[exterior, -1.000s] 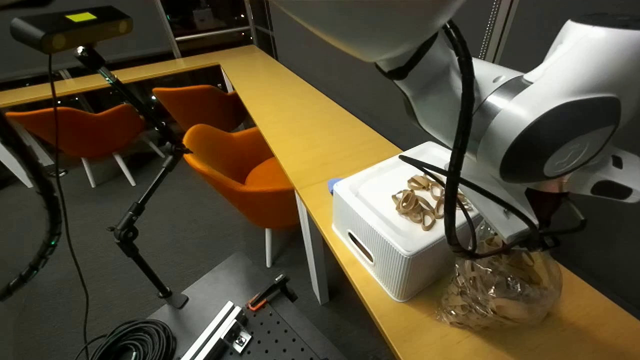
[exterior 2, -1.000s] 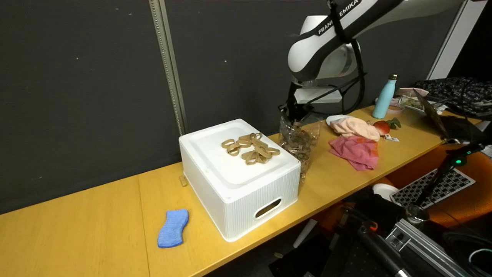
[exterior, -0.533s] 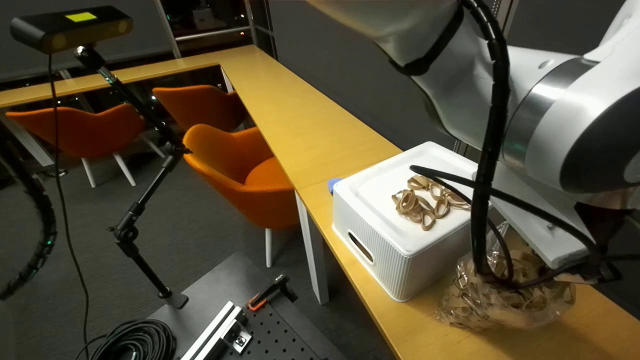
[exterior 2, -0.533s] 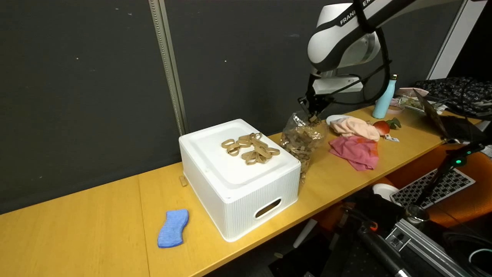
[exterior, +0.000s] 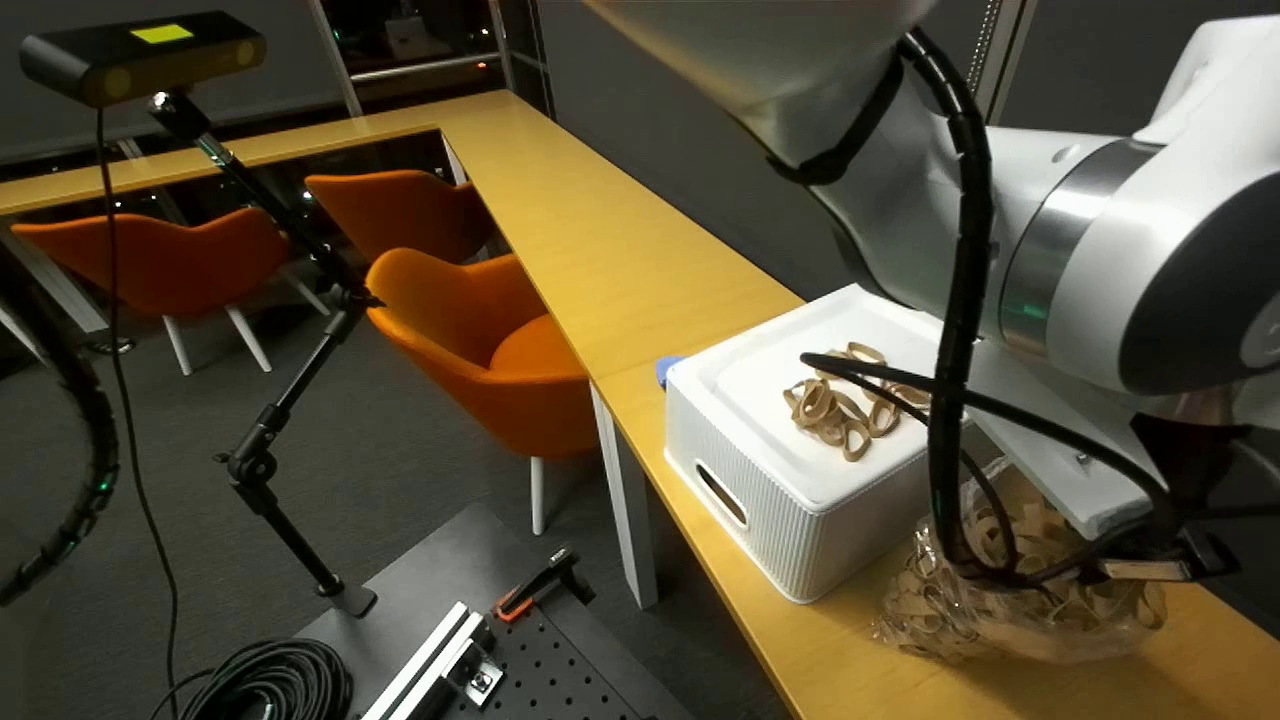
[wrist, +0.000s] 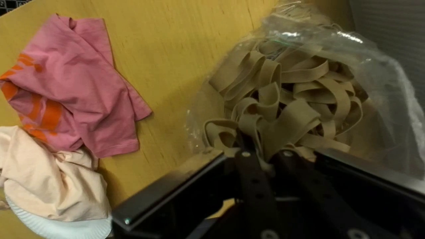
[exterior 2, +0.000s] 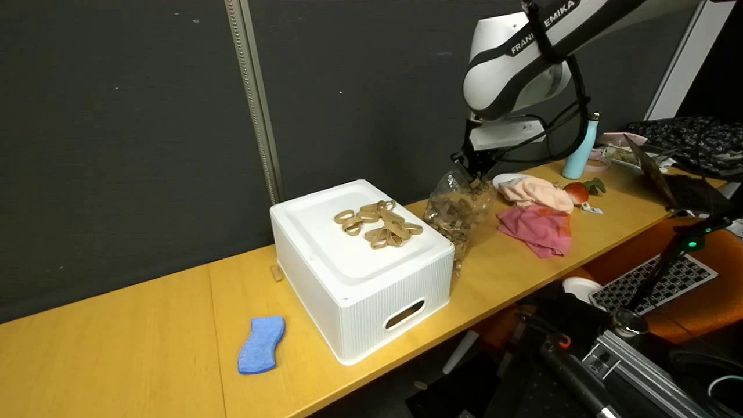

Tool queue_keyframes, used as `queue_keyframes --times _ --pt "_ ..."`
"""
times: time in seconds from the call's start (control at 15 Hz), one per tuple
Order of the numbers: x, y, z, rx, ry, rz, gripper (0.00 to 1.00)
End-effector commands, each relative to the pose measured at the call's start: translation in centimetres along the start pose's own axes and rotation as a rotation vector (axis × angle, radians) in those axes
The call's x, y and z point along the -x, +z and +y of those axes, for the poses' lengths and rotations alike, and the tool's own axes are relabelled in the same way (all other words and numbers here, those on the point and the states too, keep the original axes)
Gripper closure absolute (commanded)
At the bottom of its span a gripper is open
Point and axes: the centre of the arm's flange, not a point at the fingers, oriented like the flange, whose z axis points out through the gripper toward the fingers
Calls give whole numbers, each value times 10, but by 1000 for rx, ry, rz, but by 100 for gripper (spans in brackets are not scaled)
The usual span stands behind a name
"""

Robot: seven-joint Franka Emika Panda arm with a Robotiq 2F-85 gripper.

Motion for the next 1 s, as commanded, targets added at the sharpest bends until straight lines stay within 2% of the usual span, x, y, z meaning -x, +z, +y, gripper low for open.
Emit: queue_keyframes --times 0.0,0.13,0.2,0.27,0.53,0.8,0.93 --pt "10 0 -31 14 -33 -8 98" --pt "12 6 -37 15 -36 -12 98" --pt "14 6 -38 14 -34 -11 75" --pt "14 4 -39 15 -29 -8 64" --pt "16 -13 -35 11 -25 11 36" --pt "19 -49 -34 17 -21 40 6" --pt "23 -75 -48 -6 -49 55 0"
